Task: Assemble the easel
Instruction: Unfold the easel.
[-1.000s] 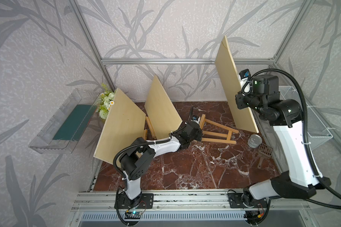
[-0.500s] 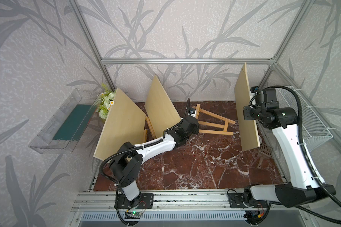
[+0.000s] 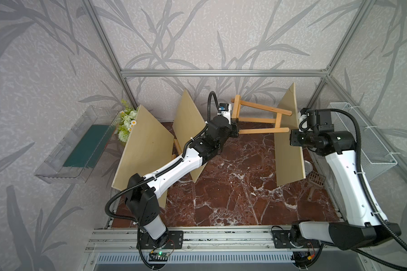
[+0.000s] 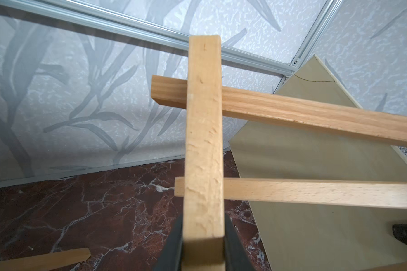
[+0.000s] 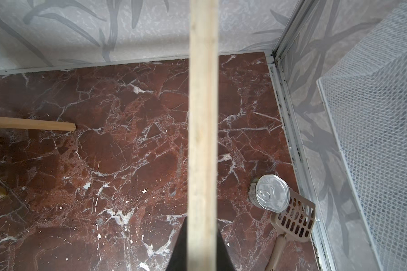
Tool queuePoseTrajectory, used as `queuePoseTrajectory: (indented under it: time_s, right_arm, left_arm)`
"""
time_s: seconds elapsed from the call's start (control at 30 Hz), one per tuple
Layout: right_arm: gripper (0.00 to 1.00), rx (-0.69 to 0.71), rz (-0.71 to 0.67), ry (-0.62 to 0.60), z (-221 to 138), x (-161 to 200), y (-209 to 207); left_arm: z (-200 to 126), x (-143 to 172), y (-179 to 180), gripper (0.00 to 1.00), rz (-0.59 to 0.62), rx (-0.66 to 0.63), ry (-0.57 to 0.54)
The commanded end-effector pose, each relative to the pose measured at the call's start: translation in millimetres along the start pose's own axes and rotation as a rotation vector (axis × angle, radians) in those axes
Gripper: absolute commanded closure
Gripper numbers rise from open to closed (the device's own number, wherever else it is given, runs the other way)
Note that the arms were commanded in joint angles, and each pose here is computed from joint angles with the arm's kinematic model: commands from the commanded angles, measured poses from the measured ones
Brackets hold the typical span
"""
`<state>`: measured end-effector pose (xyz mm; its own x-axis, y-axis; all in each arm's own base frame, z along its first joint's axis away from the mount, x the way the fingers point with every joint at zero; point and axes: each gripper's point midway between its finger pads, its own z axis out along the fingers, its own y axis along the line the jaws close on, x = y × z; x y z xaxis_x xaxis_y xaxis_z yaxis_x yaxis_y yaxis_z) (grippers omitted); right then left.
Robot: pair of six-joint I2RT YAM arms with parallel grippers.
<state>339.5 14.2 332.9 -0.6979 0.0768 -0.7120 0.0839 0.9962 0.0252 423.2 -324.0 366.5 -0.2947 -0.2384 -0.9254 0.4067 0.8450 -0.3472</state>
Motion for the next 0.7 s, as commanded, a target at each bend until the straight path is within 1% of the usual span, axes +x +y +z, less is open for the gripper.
queuePoseTrajectory:
  time_s: [0.0, 0.07, 0.17, 0.27, 0.37, 0.47, 0.57, 0.67]
  right_arm:
    - [1.0, -0.038, 0.029, -0.264, -36.7, -49.9, 2.5]
    - [1.0, -0.07, 0.028, -0.253, -33.6, -44.6, 7.8]
    - [1.0, -0.144, 0.006, -0.235, -31.2, -37.0, 23.9]
    - [1.0, -0.2, -0.06, -0.195, -26.9, -23.4, 47.3]
    - [1.0, -0.229, -0.132, -0.151, -21.3, -7.3, 67.6]
    - [1.0, -0.285, -0.183, -0.135, -21.2, 2.8, 89.1]
    - [1.0, -0.339, -0.251, -0.138, -25.7, 8.3, 112.4]
    - [1.0, -0.393, -0.295, -0.156, -33.5, 10.4, 132.7]
  left_arm:
    - [-30.7, -87.2, -19.8, 1.0, -0.223, 0.168, -0.168]
    - [-29.5, -98.7, -23.3, 1.0, -0.287, 0.23, -0.161]
    - [-28.3, -109.9, -35.2, 1.0, -0.3, 0.303, -0.15]
    - [-26.2, -116.3, -46.2, 1.0, -0.313, 0.348, -0.118]
    - [-27.2, -129.7, -55.0, 1.0, -0.355, 0.425, -0.124]
    - [-29.9, -144.2, -65.7, 1.0, -0.366, 0.493, -0.139]
    - [-27.5, -152.5, -72.4, 1.0, -0.387, 0.534, -0.143]
    - [-18.8, -151.1, -73.4, 1.0, -0.407, 0.539, -0.129]
